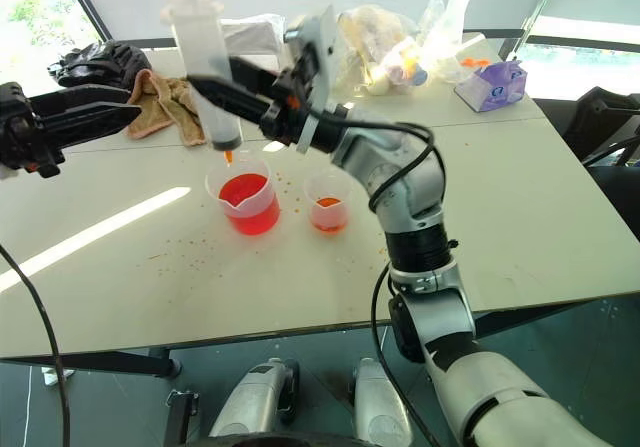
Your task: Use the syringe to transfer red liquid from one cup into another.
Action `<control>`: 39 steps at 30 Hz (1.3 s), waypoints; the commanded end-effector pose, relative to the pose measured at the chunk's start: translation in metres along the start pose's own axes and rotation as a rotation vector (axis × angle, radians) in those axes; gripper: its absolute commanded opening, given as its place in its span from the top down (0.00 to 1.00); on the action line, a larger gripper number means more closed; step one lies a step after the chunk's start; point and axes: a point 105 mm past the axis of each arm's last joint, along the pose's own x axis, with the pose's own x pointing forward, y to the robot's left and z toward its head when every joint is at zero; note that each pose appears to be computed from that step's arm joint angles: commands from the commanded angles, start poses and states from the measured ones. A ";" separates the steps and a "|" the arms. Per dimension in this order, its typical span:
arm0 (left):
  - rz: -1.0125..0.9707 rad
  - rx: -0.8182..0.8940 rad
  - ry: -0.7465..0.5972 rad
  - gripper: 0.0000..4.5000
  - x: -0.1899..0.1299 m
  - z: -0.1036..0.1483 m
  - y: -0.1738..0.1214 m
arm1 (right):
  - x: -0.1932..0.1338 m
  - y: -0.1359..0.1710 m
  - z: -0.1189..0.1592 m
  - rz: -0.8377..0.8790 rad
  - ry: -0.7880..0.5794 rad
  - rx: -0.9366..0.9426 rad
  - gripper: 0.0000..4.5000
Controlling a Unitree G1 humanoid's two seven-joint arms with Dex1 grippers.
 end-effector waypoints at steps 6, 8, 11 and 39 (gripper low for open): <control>-0.012 0.044 -0.026 0.60 0.005 0.007 -0.006 | 0.013 -0.004 -0.034 -0.021 0.037 -0.136 0.71; -0.015 0.043 -0.032 0.60 0.008 0.006 -0.006 | 0.013 -0.006 -0.042 -0.024 0.051 -0.143 0.71; -0.031 0.041 -0.045 0.60 0.014 0.006 -0.010 | 0.011 -0.007 -0.054 -0.028 0.077 -0.157 0.71; -0.140 0.044 -0.030 0.60 0.030 0.002 -0.025 | 0.003 -0.016 -0.066 -0.065 0.117 -0.181 0.71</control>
